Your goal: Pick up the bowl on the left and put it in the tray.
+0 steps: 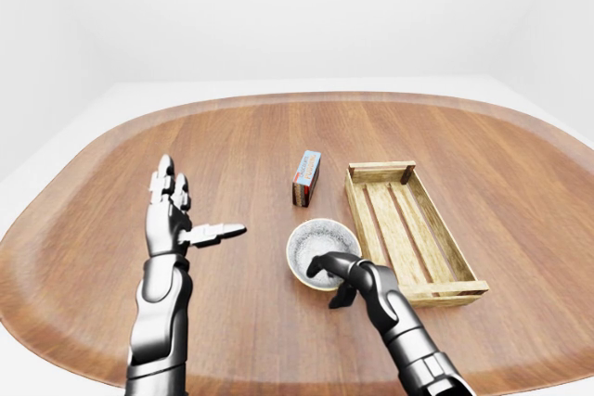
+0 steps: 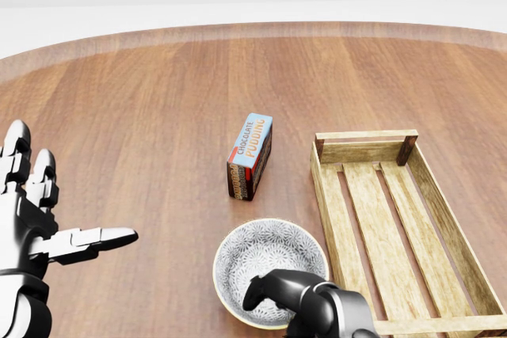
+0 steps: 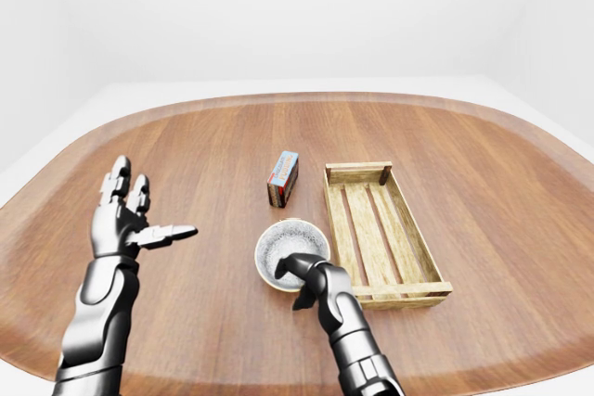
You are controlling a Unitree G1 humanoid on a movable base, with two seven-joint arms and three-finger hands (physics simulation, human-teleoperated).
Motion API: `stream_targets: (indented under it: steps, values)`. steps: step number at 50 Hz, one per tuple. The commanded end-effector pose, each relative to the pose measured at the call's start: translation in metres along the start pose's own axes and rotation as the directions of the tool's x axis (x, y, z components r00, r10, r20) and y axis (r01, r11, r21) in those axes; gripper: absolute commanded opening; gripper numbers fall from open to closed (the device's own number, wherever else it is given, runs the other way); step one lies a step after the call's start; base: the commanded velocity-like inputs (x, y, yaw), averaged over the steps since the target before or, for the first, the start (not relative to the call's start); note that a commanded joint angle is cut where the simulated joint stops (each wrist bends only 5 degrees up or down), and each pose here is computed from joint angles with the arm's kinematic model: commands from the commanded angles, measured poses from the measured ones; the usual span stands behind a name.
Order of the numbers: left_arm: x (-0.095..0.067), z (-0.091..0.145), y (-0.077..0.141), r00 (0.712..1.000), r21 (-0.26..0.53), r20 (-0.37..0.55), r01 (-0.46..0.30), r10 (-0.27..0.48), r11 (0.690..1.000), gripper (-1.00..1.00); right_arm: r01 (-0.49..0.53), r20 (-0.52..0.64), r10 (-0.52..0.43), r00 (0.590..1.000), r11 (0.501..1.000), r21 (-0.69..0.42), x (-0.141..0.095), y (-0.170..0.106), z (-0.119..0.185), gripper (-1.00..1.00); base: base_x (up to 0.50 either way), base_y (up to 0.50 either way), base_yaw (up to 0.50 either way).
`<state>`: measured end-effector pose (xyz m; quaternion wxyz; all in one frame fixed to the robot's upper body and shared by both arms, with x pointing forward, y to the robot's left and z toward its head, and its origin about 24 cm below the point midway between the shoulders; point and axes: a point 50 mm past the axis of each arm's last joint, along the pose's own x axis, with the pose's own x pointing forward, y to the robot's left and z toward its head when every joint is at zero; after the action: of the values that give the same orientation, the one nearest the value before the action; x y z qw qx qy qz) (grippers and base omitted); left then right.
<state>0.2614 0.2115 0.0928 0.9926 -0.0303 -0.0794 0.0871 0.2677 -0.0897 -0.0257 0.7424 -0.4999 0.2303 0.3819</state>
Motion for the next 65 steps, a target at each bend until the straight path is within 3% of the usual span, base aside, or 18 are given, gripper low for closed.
stream_targets:
  steps: [1, 17, 25, 34, 37, 54, 65]
  values:
    - [-0.001, -0.006, 0.0, 1.0, 0.002, -0.025, -0.002, 0.002, 1.0, 1.0, -0.008, 0.007, 0.008, 1.0, 1.0, 0.003, 0.002, 0.002, 0.002, -1.0, 0.0, 0.0, 0.0]
    - [0.0, -0.012, 0.0, 0.999, 0.004, -0.049, -0.001, 0.001, 1.0, 1.0, -0.008, 0.035, 0.008, 0.999, 1.0, -0.019, -0.005, 0.005, 0.011, -1.0, 0.0, 0.0, 0.0]
    - [-0.003, -0.004, -0.002, 1.0, -0.002, -0.018, 0.005, -0.005, 1.0, 1.0, 0.0, 0.039, 0.002, 0.999, 0.999, -0.04, -0.009, 0.001, 0.014, -1.0, 0.0, 0.0, 0.0]
    - [-0.005, -0.001, 0.0, 1.0, -0.006, -0.002, 0.0, 0.0, 1.0, 1.0, 0.163, 0.059, -0.156, 0.986, 0.977, -0.135, -0.026, -0.034, 0.03, -1.0, 0.0, 0.0, 0.0]
    - [-0.005, 0.003, 0.002, 1.0, -0.006, 0.014, -0.004, 0.004, 1.0, 1.0, 0.241, 0.077, -0.231, 0.97, 0.954, -0.178, -0.035, -0.05, 0.041, -1.0, 0.0, 0.0, 0.0]
    - [-0.005, 0.003, 0.003, 1.0, -0.007, 0.011, -0.01, 0.01, 1.0, 1.0, 0.475, 0.116, -0.462, 0.879, 0.837, -0.271, -0.071, -0.095, 0.068, -1.0, 0.0, 0.0, 0.0]
    - [-0.006, 0.003, 0.003, 1.0, -0.006, 0.012, -0.01, 0.01, 1.0, 1.0, 0.642, 0.161, -0.622, 0.766, 0.725, -0.25, -0.11, -0.124, 0.076, -1.0, 0.0, 0.0, 0.0]
